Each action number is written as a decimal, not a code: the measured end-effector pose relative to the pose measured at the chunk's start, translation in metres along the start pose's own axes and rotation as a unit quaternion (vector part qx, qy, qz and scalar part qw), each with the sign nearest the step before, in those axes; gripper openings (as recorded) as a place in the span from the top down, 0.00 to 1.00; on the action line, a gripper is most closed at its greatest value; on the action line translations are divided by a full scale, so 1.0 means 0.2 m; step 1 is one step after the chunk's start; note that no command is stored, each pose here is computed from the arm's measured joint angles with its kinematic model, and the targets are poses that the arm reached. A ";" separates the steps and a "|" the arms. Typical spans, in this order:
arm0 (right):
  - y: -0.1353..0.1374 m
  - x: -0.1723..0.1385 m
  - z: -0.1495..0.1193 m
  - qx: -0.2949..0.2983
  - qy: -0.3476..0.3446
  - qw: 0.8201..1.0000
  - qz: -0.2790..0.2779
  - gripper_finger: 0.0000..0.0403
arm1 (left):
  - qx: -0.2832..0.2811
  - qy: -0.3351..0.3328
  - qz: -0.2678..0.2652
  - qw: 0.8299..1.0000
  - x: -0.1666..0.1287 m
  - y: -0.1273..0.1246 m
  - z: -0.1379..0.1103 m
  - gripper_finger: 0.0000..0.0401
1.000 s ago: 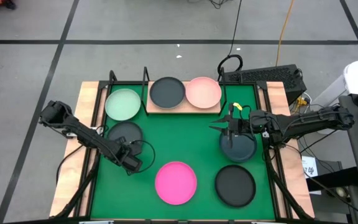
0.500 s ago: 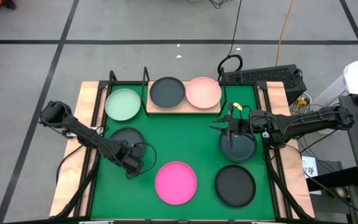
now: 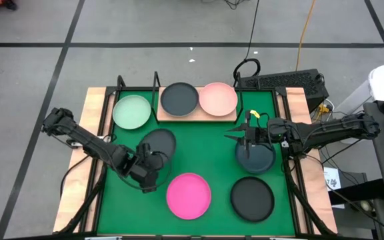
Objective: Place and stack plates onto a shelf
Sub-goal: Stack the left black plate on top of the light orange plate on the shelf
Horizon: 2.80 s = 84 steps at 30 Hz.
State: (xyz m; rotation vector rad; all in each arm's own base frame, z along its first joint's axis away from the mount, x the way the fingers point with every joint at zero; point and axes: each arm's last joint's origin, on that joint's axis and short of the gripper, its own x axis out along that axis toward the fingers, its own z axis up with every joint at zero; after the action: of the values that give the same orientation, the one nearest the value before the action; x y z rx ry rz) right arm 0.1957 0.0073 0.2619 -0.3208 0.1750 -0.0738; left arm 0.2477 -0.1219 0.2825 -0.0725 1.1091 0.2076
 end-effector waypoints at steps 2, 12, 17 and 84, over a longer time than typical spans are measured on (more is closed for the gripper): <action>0.00 0.00 0.00 0.000 0.000 1.000 0.000 0.84 | 0.022 -0.018 0.013 1.000 -0.01 0.02 0.03 0.98; 0.00 0.00 0.00 0.000 -0.002 1.000 -0.001 0.84 | 0.160 -0.081 0.074 0.981 0.06 0.31 0.28 0.98; 0.00 0.00 0.00 0.001 -0.003 1.000 -0.001 0.84 | 0.212 -0.139 0.119 0.960 0.09 0.54 0.43 0.98; -0.07 -0.13 0.17 0.043 -0.161 0.985 -0.048 0.84 | 0.336 -0.267 0.107 0.897 0.84 1.17 0.70 0.93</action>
State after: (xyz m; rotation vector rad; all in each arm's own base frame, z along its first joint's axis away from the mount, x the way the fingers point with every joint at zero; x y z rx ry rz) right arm 0.1765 0.0061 0.3022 -0.2502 -0.1636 -0.1228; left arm 0.3960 0.1521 0.2063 0.6945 0.5853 0.0234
